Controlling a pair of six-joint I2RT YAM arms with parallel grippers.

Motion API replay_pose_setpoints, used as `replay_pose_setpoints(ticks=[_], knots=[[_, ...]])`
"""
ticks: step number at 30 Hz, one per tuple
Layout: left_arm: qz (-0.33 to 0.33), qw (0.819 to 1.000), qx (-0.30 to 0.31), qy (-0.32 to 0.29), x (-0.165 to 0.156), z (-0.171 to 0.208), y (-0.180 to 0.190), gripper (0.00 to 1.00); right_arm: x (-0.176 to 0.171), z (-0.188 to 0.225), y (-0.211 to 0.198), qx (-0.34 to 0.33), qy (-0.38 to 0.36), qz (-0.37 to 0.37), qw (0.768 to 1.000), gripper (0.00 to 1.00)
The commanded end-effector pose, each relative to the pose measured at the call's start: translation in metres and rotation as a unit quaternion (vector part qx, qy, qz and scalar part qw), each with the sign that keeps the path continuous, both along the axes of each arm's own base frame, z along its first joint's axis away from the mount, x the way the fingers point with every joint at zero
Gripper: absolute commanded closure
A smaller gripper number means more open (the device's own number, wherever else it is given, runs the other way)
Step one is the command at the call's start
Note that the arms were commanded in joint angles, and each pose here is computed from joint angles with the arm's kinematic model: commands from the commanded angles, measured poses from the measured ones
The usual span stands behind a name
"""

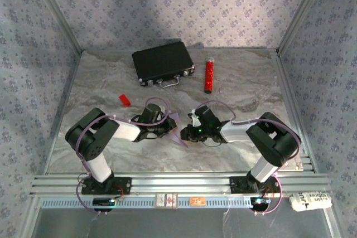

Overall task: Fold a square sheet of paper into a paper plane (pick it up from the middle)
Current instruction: Fourth fold the wing at the center of the table.

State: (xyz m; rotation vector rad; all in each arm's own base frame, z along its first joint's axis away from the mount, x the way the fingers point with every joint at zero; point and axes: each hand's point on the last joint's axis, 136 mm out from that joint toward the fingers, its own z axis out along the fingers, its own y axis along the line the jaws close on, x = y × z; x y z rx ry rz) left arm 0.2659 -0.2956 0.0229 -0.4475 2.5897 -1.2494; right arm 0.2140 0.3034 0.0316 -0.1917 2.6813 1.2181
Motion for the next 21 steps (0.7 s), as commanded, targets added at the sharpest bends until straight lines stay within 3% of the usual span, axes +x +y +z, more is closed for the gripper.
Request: replay_pose_setpoints(ticks=[1, 15, 21], knots=[[0.000, 0.999, 0.024, 0.022, -0.009, -0.019, 0.006, 0.93, -0.008, -0.002, -0.009, -0.013, 0.002, 0.006, 1.000, 0.88], [0.000, 0.999, 0.022, 0.025, -0.010, -0.020, 0.006, 0.93, -0.018, -0.017, -0.013, -0.031, 0.015, 0.018, 0.999, 0.83], [0.002, 0.999, 0.023, 0.026, -0.010, -0.021, 0.007, 0.94, -0.021, -0.020, -0.014, -0.025, 0.020, 0.016, 0.999, 0.90]])
